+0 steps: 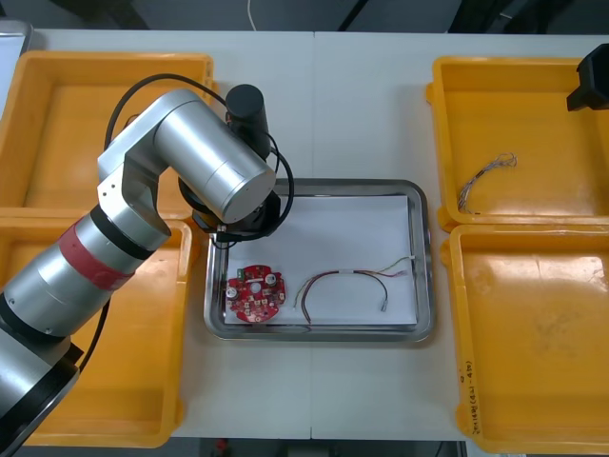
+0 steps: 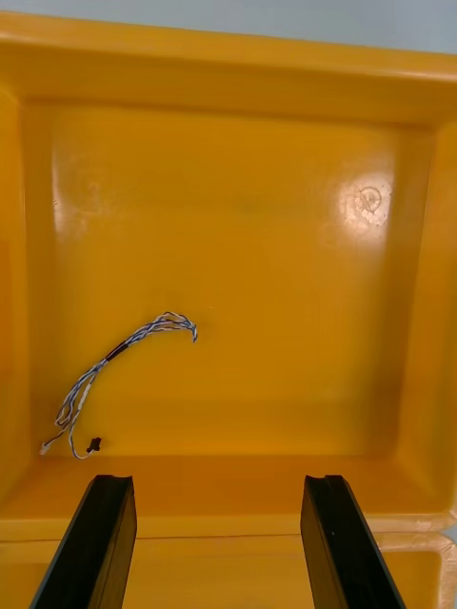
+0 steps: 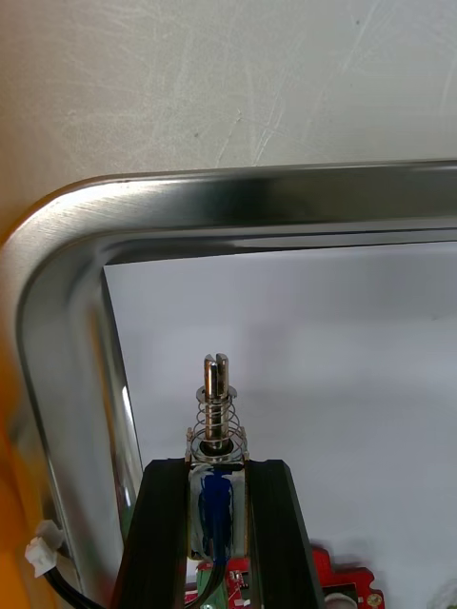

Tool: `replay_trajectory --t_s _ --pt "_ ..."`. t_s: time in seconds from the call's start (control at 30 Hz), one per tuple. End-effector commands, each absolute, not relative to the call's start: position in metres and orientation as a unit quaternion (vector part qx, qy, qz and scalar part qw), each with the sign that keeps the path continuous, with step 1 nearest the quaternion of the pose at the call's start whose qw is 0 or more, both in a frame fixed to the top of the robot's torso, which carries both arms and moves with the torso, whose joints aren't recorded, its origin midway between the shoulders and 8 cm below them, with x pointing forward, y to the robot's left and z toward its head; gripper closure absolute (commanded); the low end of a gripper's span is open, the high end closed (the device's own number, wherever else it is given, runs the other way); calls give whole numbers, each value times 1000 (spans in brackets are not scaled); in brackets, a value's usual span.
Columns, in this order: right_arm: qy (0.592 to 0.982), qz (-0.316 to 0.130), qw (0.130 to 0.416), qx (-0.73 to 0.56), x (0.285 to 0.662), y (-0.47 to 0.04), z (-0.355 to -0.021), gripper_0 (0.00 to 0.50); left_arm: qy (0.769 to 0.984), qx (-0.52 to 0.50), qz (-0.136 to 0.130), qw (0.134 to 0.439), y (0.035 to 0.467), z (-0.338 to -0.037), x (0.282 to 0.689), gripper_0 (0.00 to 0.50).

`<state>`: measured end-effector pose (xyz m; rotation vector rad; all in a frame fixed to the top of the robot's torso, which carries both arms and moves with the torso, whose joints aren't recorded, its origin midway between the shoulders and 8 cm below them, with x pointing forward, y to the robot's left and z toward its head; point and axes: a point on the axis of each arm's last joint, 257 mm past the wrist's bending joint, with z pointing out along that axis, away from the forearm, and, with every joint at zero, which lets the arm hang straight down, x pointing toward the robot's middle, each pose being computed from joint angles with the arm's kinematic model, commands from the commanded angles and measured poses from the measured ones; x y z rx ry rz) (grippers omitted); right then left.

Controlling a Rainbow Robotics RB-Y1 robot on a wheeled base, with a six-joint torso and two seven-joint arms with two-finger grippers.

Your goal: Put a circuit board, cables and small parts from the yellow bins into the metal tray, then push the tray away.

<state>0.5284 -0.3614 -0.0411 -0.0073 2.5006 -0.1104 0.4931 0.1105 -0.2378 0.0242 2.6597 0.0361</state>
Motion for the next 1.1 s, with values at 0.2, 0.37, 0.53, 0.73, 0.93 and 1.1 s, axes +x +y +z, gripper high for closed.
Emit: replay_trajectory --t_s 0.2,0.37,0.53,0.73,0.93,1.1 --pt "942 39 302 140 544 -348 -31 0 971 -20 -4 240 92 -247 489 495" --pt "935 67 283 202 548 -338 -38 0 970 -19 -2 241 90 -249 489 236" --pt "928 70 262 254 551 -327 -46 0 970 -20 1 242 91 -250 488 12" --pt "913 83 234 324 553 -319 -60 0 969 -28 7 246 96 -246 490 0" --pt "907 84 207 357 554 -317 -76 0 967 -44 -4 251 101 -219 487 0" --pt "907 78 195 365 552 -316 -86 0 964 -51 -9 261 108 -197 483 0"
